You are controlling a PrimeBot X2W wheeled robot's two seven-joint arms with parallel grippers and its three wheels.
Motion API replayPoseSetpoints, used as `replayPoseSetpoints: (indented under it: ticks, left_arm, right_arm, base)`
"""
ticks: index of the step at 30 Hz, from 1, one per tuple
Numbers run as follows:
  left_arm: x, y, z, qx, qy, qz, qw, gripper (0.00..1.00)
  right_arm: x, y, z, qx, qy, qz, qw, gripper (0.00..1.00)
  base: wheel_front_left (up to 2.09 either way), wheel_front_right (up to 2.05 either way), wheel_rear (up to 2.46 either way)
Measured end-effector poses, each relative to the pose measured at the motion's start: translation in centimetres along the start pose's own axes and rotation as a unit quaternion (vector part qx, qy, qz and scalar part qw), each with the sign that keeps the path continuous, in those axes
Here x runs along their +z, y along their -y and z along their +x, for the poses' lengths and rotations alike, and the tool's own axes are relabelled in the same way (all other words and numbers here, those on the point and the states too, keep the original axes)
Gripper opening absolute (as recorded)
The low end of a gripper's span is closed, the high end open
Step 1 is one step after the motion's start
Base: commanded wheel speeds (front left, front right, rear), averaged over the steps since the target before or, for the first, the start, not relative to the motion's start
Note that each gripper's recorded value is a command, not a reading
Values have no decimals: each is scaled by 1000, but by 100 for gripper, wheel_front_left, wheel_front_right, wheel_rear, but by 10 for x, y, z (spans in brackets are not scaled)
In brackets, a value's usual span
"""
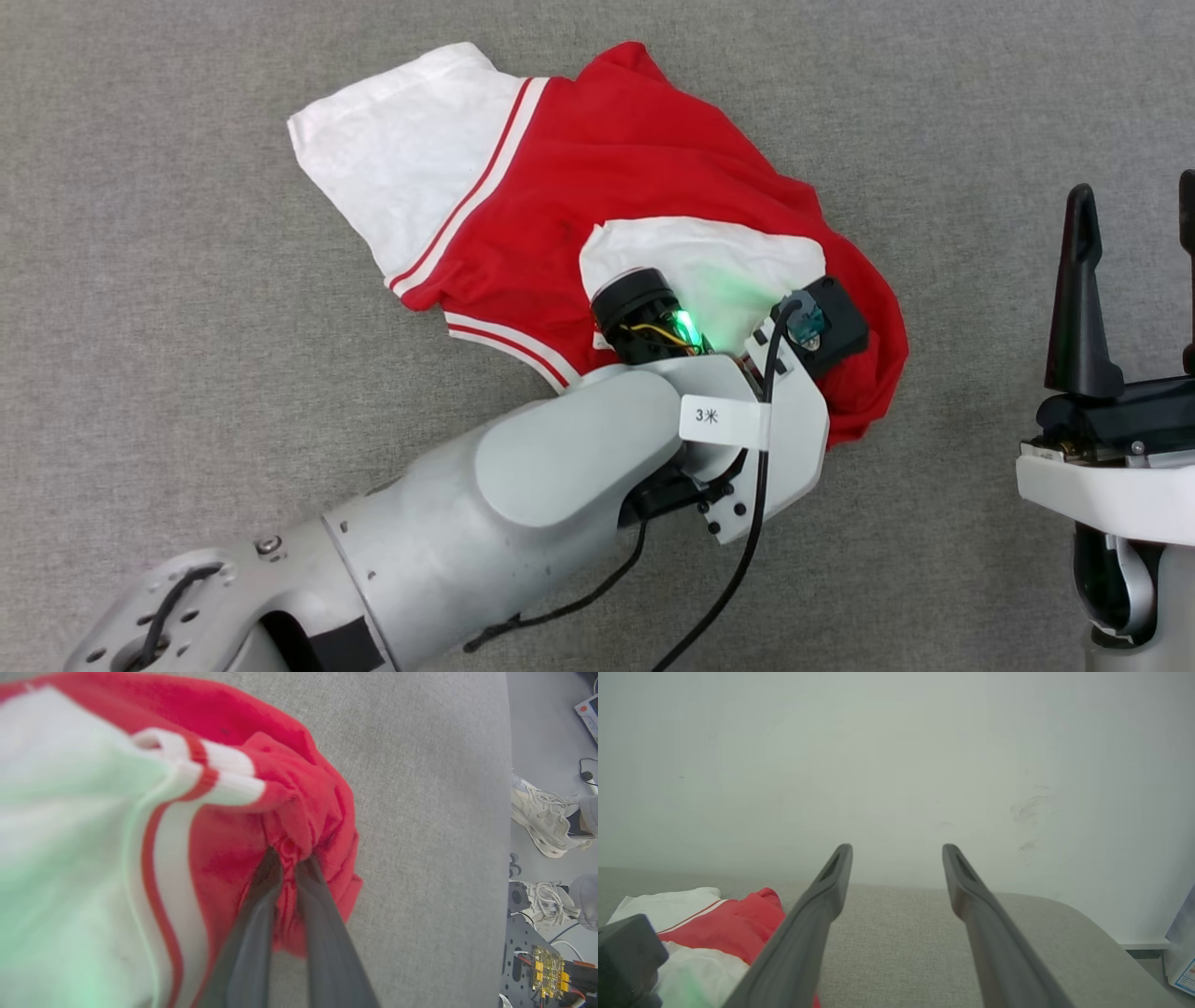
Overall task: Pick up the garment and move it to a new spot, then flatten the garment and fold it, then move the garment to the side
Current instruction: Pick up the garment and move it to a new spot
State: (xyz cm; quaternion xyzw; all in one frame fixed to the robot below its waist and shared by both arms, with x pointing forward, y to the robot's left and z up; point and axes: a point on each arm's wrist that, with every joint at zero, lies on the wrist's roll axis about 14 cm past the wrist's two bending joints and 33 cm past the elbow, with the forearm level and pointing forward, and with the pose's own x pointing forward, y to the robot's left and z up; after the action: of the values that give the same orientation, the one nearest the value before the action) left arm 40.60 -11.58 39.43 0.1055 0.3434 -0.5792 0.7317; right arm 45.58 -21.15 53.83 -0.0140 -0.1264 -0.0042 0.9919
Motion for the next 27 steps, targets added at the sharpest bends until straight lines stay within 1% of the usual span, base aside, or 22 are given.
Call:
replayPoseSetpoints:
  ticks: [2, 3, 4, 7, 10, 11, 12, 16, 21, 24, 27]
  left_arm:
    - [-2, 2, 1, 1, 1, -2, 1000, 0]
    - [-1, 3, 1, 2, 6, -3, 1000, 39]
    - [1, 3, 0, 6, 15, 0, 1000, 100]
    - [19, 0, -4, 21, 73, 8, 997, 100]
    - [44, -8, -17, 48, 139, 29, 989, 100]
    - [68, -14, -35, 77, 207, 42, 974, 100]
    - [77, -16, -43, 89, 230, 44, 968, 100]
    - [88, -21, -69, 141, 288, 47, 946, 100]
    - [92, -44, -118, 242, 337, 47, 909, 100]
    - [85, -60, -153, 306, 359, 23, 881, 100]
    - [78, -72, -194, 371, 385, 21, 845, 100]
  right_arm:
    - [0, -1, 0, 1, 0, 0, 1000, 100]
    - [0, -1, 0, 1, -1, 1, 1000, 100]
    - [1, -2, 0, 2, 0, 1, 1000, 100]
    - [7, -3, -1, 4, 6, 3, 1000, 100]
    - [13, -4, -4, 5, 10, 2, 1000, 100]
    - [19, -3, -11, 2, 12, 3, 1000, 100]
    - [20, -3, -14, 2, 11, 4, 1000, 100]
    - [29, -7, -22, 7, 15, 8, 1000, 100]
    - [36, -16, -30, 18, 18, 14, 1000, 100]
    - [39, -21, -33, 25, 20, 18, 999, 100]
    - [41, -27, -34, 33, 21, 22, 999, 100]
  base:
    - [0, 0, 0]
    - [0, 0, 0]
    - [0, 0, 0]
    - [0, 0, 0]
    - [0, 0, 0]
    - [0, 0, 0]
    - [0, 0, 0]
    - [0, 0, 0]
    - [0, 0, 0]
    - [0, 0, 0]
    - [0, 0, 0]
